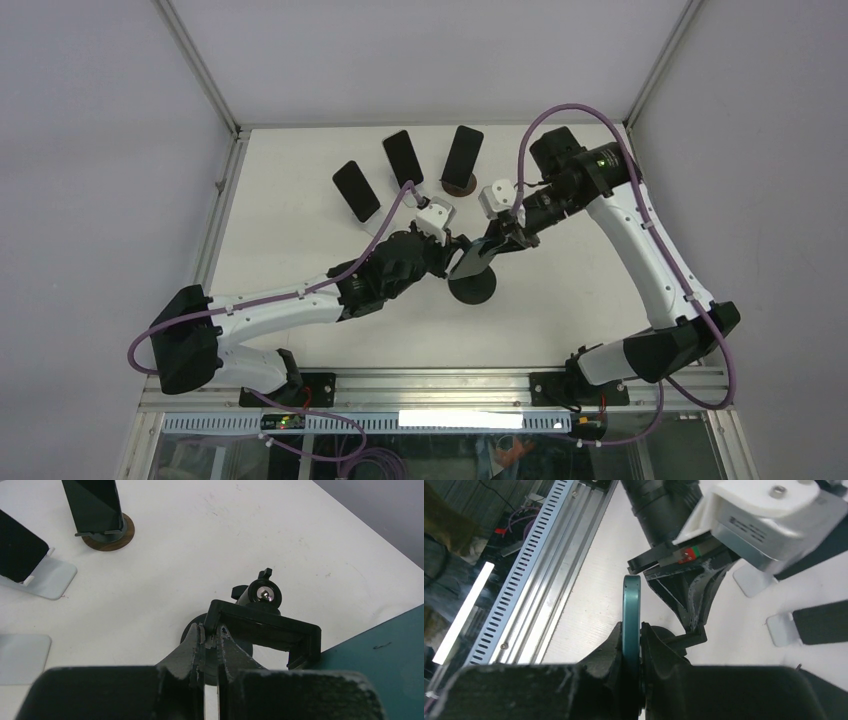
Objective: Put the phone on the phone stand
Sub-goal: Install the phone on the phone stand.
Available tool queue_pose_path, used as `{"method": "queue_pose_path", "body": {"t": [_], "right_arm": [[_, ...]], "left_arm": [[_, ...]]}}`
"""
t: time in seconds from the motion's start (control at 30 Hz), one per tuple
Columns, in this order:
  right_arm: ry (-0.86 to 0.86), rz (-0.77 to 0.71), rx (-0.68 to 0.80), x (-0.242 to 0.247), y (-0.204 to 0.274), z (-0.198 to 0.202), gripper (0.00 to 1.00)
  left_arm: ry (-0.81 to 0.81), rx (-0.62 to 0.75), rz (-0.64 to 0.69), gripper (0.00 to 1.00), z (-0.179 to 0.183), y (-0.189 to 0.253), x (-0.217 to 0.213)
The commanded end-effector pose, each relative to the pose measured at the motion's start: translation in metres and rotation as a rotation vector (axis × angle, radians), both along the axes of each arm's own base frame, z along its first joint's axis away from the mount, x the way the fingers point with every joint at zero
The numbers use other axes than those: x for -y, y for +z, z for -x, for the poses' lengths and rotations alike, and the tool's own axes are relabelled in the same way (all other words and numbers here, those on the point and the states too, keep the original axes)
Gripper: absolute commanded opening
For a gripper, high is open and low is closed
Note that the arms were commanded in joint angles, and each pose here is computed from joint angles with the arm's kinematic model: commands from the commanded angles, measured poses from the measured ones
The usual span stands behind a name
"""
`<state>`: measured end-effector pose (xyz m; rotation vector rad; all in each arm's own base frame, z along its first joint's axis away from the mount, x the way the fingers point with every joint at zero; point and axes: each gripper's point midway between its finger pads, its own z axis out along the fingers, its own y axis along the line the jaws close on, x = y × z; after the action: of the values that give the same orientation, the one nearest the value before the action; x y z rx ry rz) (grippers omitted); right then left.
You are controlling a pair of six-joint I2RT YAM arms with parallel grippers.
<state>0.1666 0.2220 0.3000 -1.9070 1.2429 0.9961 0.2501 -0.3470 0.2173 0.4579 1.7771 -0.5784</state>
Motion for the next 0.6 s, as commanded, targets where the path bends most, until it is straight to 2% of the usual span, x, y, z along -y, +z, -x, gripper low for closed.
{"method": "queue_pose_path", "body": {"t": [0.0,0.17,0.57], "right_arm": [[0.159,-0.108,0.084,-0.002,0.023,0.032,0.0],[0.209,-0.126,0.165,-0.024,0.014,0.03,0.0],[0.24,-0.064,0.192,-0.035,-0.003,0.01,0.0]], "left_arm": [[-0.053,0.093,0.14,0.0,0.0,0.055,0.006],[-0.072,0.092,0.136,0.0,0.002,0.06,0.009],[-0.118,0.089,0.136,0.0,0.009,0.066,0.012]]}}
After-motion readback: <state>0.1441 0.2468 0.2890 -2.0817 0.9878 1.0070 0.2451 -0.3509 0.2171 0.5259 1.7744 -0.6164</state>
